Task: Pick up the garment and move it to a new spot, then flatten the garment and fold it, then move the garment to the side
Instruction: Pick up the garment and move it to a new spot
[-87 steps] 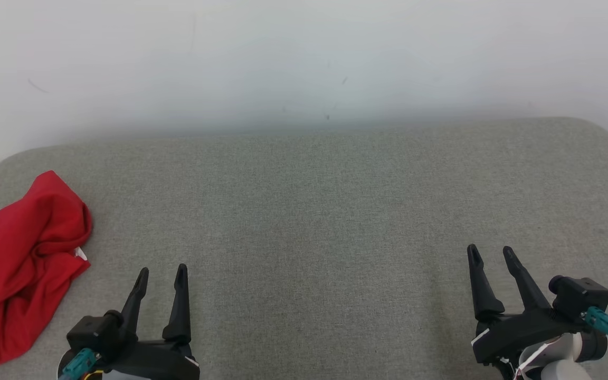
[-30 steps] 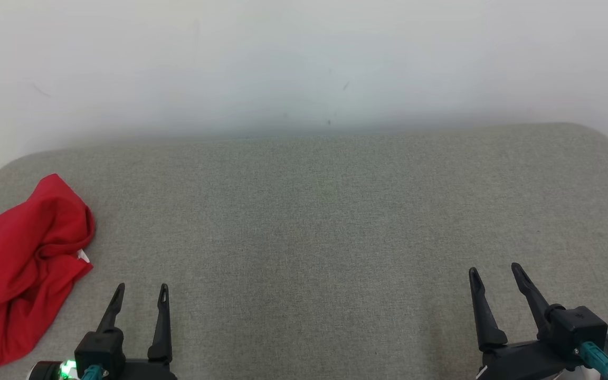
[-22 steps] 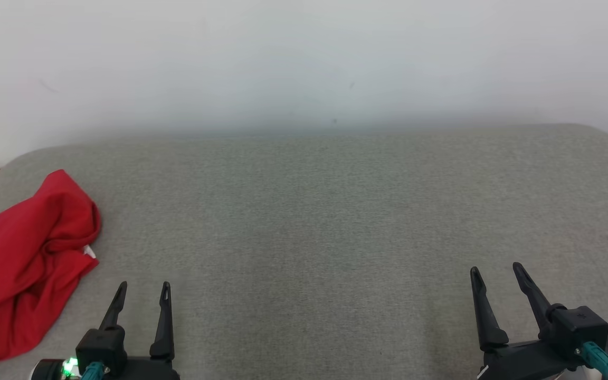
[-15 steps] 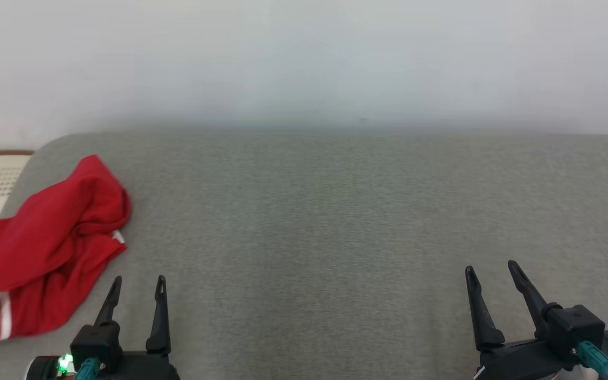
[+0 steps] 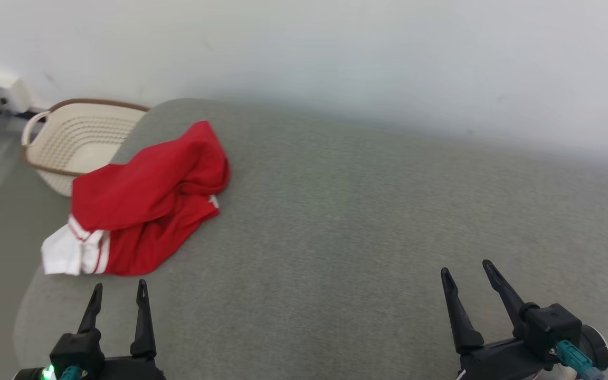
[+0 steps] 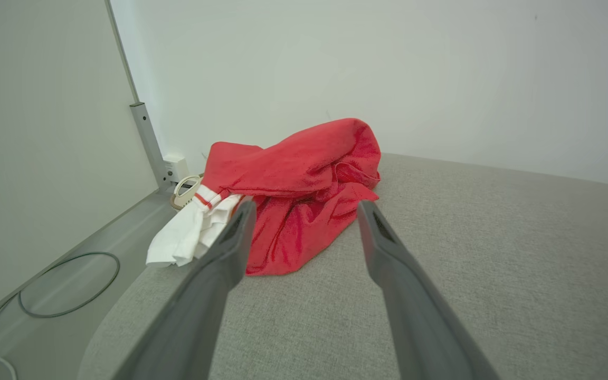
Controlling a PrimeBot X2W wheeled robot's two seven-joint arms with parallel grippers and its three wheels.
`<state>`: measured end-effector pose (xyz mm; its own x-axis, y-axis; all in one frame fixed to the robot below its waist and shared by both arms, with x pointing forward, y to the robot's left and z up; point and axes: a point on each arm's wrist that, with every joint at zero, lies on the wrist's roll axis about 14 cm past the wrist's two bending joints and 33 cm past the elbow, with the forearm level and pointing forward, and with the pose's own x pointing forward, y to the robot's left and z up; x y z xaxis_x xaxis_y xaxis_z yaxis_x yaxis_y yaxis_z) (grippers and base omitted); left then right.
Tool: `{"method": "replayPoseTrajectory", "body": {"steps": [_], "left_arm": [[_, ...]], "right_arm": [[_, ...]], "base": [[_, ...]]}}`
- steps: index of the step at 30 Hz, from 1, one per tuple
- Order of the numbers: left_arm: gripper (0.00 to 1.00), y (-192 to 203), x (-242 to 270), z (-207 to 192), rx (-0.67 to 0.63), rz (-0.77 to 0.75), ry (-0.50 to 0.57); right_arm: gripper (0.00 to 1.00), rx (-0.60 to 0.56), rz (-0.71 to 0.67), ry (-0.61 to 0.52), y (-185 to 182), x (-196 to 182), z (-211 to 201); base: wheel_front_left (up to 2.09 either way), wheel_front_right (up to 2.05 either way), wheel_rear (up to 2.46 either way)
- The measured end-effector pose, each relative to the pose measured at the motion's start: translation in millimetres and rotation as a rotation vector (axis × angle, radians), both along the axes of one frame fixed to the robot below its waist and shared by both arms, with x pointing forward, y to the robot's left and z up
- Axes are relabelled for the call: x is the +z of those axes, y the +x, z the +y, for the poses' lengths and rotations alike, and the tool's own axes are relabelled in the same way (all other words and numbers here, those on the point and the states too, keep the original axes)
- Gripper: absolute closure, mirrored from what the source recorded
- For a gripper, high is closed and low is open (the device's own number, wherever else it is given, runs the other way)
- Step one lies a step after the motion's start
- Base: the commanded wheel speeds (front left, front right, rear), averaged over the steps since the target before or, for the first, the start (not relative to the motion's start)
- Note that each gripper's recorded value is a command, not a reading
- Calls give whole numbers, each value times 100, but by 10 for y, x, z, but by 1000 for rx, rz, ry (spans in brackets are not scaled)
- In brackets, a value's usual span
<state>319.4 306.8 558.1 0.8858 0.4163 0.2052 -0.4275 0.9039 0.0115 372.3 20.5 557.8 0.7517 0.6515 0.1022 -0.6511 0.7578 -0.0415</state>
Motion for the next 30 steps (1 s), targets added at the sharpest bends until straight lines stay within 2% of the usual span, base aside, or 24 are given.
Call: {"method": "replayPoseTrajectory", "body": {"steps": [8,21,24,30], "left_arm": [[0,-324,6,270,102,-6,-8],[0,-315,49,297,112,-15,-5],[0,-185,319,290,89,-74,27],[0,251,1231,284,-5,-196,157]], "right_arm": [[0,121,5,7,-64,-6,393],[0,139,22,7,-47,-48,444],[0,136,19,8,-2,-40,433],[0,136,30,2,44,-90,410]], "base": [[0,0,0],[0,0,0],[0,0,0],[0,0,0]]}}
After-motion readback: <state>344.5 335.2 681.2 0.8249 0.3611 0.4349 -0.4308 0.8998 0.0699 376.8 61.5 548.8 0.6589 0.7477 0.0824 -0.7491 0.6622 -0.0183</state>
